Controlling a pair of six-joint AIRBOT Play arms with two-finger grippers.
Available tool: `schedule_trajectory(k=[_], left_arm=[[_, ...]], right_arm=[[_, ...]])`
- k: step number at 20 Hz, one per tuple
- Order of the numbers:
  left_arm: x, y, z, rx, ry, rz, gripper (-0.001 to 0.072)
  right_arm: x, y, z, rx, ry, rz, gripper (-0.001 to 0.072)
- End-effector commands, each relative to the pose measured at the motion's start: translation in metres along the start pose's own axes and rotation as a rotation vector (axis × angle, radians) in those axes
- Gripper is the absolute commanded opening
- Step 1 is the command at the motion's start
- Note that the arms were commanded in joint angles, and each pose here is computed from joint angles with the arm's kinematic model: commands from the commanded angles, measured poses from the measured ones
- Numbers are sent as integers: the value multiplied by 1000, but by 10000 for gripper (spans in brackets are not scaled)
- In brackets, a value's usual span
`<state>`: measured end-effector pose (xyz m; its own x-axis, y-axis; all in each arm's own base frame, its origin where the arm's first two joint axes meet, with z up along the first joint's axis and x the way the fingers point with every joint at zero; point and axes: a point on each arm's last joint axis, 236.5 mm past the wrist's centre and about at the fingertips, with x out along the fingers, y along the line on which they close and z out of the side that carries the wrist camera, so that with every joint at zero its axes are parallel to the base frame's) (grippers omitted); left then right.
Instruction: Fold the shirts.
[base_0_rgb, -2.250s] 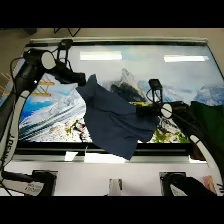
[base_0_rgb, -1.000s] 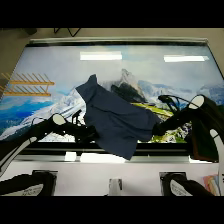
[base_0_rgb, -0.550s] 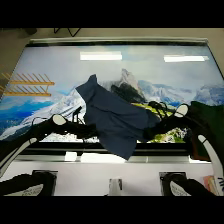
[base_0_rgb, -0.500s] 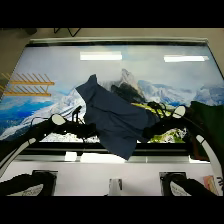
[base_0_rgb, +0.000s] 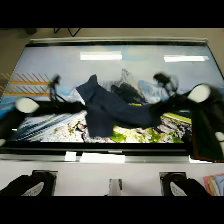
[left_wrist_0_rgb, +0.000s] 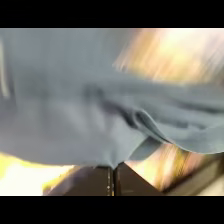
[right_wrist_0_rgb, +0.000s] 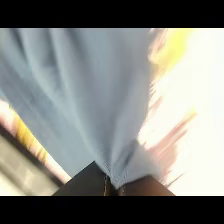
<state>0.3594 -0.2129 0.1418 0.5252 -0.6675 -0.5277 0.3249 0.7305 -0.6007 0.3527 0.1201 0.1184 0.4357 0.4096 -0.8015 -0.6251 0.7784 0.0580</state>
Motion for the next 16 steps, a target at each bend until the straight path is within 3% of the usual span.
schedule_trajectory(k=[1, 4, 6, 8, 12, 16], left_arm=[[-186, -131, 135, 434, -551, -41, 31], [-356, -235, 162, 692, -977, -9, 30], [-407, -263, 157, 675, -1087, -43, 30], [-414, -268, 152, 647, -1089, -75, 30], [-407, -256, 153, 667, -1057, -2, 30], [-321, -168, 149, 486, -713, 190, 31]], right_arm=[[-207, -1, 149, -214, -595, -354, 29], [-356, 33, 174, -223, -935, -524, 29], [-383, 49, 165, -181, -992, -512, 29], [-389, 56, 156, -186, -988, -513, 29], [-398, 40, 127, -173, -898, -646, 29], [-320, -12, 62, -19, -440, -656, 29]])
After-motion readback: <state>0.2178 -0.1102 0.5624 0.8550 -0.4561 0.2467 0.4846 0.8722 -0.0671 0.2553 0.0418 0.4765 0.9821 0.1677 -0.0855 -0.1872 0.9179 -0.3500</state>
